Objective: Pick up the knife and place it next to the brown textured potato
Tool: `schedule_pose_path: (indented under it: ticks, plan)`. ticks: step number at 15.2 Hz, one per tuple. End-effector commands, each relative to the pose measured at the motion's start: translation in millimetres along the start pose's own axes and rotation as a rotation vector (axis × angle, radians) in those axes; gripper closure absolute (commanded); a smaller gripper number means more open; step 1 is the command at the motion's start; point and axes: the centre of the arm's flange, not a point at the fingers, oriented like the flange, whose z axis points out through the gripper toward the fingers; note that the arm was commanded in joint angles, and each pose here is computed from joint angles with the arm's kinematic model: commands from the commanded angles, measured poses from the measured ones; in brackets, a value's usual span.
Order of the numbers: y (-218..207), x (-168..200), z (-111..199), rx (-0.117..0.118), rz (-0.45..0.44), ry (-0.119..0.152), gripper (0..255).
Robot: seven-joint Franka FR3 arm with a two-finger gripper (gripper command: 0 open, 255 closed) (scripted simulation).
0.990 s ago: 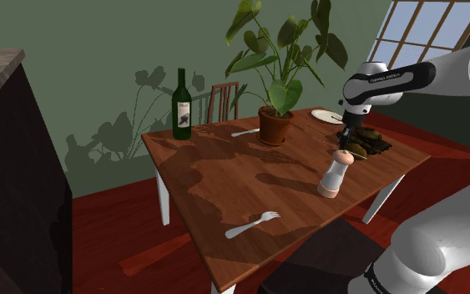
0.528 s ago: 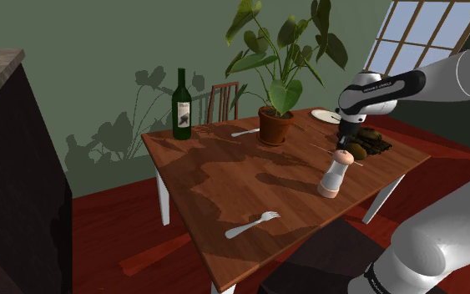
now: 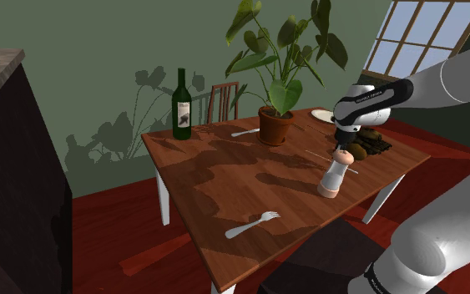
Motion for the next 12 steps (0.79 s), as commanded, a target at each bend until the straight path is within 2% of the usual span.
schedule_pose_path:
  ticks: [1,8,9,12]
  plan:
    - [0.2,-0.4,14.1,0.000,0.000,0.000,255]
    - [0.2,-0.4,14.1,0.000,0.000,0.000,255]
    - [0.2,-0.4,14.1,0.000,0.000,0.000,0]
    - [0.2,-0.4,14.1,0.000,0.000,0.000,0]
